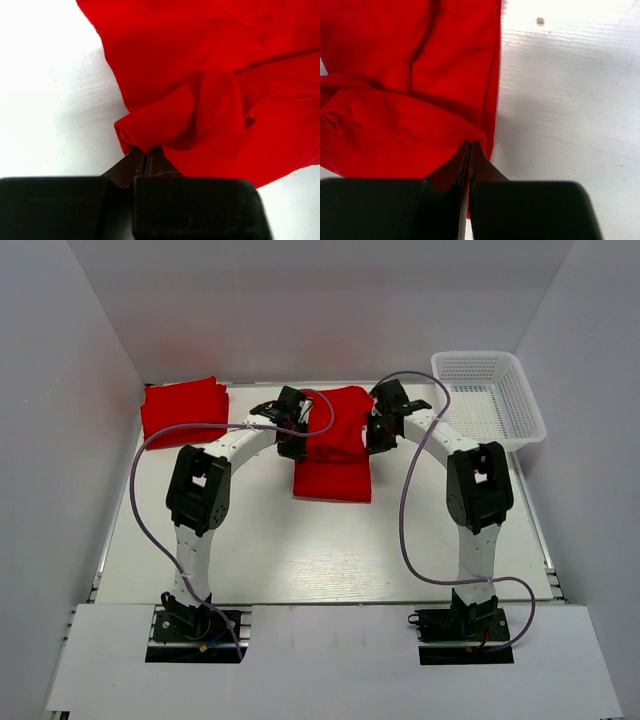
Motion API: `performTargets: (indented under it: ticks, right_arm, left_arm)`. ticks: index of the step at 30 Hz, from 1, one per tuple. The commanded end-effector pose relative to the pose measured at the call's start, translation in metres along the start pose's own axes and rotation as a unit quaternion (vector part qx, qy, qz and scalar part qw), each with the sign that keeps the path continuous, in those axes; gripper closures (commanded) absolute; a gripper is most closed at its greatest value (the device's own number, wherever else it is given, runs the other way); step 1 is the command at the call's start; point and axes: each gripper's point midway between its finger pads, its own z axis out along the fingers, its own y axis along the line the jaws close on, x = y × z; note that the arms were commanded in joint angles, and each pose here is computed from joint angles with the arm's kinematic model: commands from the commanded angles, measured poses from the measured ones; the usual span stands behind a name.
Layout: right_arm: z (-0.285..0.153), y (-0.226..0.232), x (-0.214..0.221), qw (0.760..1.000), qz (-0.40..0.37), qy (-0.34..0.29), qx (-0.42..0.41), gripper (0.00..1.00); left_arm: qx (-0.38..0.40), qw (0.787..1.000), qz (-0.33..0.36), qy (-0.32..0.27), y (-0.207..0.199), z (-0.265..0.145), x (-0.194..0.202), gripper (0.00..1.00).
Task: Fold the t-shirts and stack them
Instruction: Fold the folded rectangular tshirt in 1/3 of the way
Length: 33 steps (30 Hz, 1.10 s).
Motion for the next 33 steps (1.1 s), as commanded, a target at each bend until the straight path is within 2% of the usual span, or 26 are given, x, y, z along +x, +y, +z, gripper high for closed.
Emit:
performTargets:
  ticks: [1, 4, 5, 7, 8, 9, 10, 11, 14, 16, 17, 18, 20, 21, 23, 24, 26, 28, 30, 33]
  right_arm:
    - [0.001, 0.008, -0.031, 0.999, -0.017, -0.037, -0.029, 1.0]
    - [0.007, 0.003, -0.038, 0.999, -0.014, -0.04, -0.03, 1.0]
    - [0.011, 0.002, -0.037, 0.999, -0.018, -0.038, -0.031, 1.0]
    - [0.01, 0.005, -0.043, 0.998, -0.023, -0.046, -0.038, 0.97]
    - [0.007, 0.007, -0.047, 0.998, -0.024, -0.051, -0.043, 0.87]
    - [0.005, 0.009, -0.049, 0.997, -0.033, -0.054, -0.047, 0.61]
    - [0.003, 0.009, -0.052, 0.997, -0.032, -0.059, -0.046, 0.47]
    - [-0.007, 0.011, -0.059, 0.996, -0.037, -0.071, -0.048, 0.1]
    - [-0.032, 0.018, -0.068, 0.993, -0.044, -0.094, -0.049, 0.1]
    - [-0.035, 0.013, -0.058, 0.994, -0.047, -0.089, -0.041, 0.1]
    - [-0.054, 0.024, -0.058, 0.992, -0.055, -0.102, -0.048, 0.1]
    - [-0.049, 0.013, -0.039, 0.995, -0.046, -0.08, -0.039, 0.1]
    - [-0.081, 0.02, -0.037, 0.992, -0.051, -0.103, -0.055, 0.1]
    - [-0.069, 0.012, -0.004, 0.996, -0.041, -0.068, -0.05, 0.1]
    - [-0.087, 0.018, 0.001, 0.993, -0.038, -0.088, -0.063, 0.1]
    - [-0.073, 0.01, 0.034, 0.996, -0.022, -0.056, -0.061, 0.1]
    - [-0.075, 0.014, 0.042, 0.995, -0.019, -0.065, -0.072, 0.1]
    - [-0.065, 0.012, 0.066, 0.996, -0.013, -0.047, -0.077, 0.1]
    - [-0.059, 0.016, 0.072, 0.996, 0.0, -0.041, -0.082, 0.1]
    - [-0.048, 0.017, 0.08, 0.996, 0.019, -0.034, -0.084, 0.1]
  left_arm:
    - [0.014, 0.999, 0.01, -0.052, 0.0, -0.011, -0.034, 1.0]
    - [0.01, 0.999, 0.005, -0.044, 0.005, -0.003, -0.034, 0.98]
    - [0.003, 0.999, 0.005, -0.043, 0.007, -0.001, -0.035, 0.81]
    - [0.001, 0.999, 0.001, -0.044, 0.012, -0.001, -0.037, 0.57]
    - [0.001, 0.999, 0.001, -0.044, 0.012, -0.001, -0.037, 0.21]
    - [0.001, 0.999, 0.001, -0.044, 0.012, -0.001, -0.037, 0.0]
    - [0.002, 0.999, 0.001, -0.048, 0.01, -0.008, -0.04, 0.0]
    - [-0.008, 0.999, -0.003, -0.054, 0.017, -0.014, -0.044, 0.0]
    - [-0.024, 0.997, -0.011, -0.069, 0.02, -0.037, -0.051, 0.0]
    - [-0.037, 0.996, -0.023, -0.076, 0.029, -0.048, -0.049, 0.0]
    - [-0.044, 0.996, -0.028, -0.068, 0.032, -0.048, -0.039, 0.0]
    - [-0.042, 0.996, -0.028, -0.077, 0.031, -0.062, -0.04, 0.0]
    - [-0.029, 0.997, -0.033, -0.057, 0.031, -0.06, -0.015, 0.0]
    - [-0.015, 0.996, -0.032, -0.077, 0.026, -0.072, -0.018, 0.0]
    - [0.007, 0.998, -0.031, -0.054, 0.022, -0.066, 0.009, 0.0]
    - [0.02, 0.998, -0.026, -0.056, 0.016, -0.064, 0.013, 0.0]
    - [0.036, 0.998, -0.021, -0.04, 0.01, -0.058, 0.035, 0.0]
    - [0.054, 0.998, -0.02, -0.035, 0.007, -0.048, 0.047, 0.0]
    - [0.059, 0.998, -0.021, -0.025, 0.006, -0.04, 0.053, 0.0]
    - [0.057, 0.998, -0.026, -0.018, 0.008, -0.03, 0.06, 0.07]
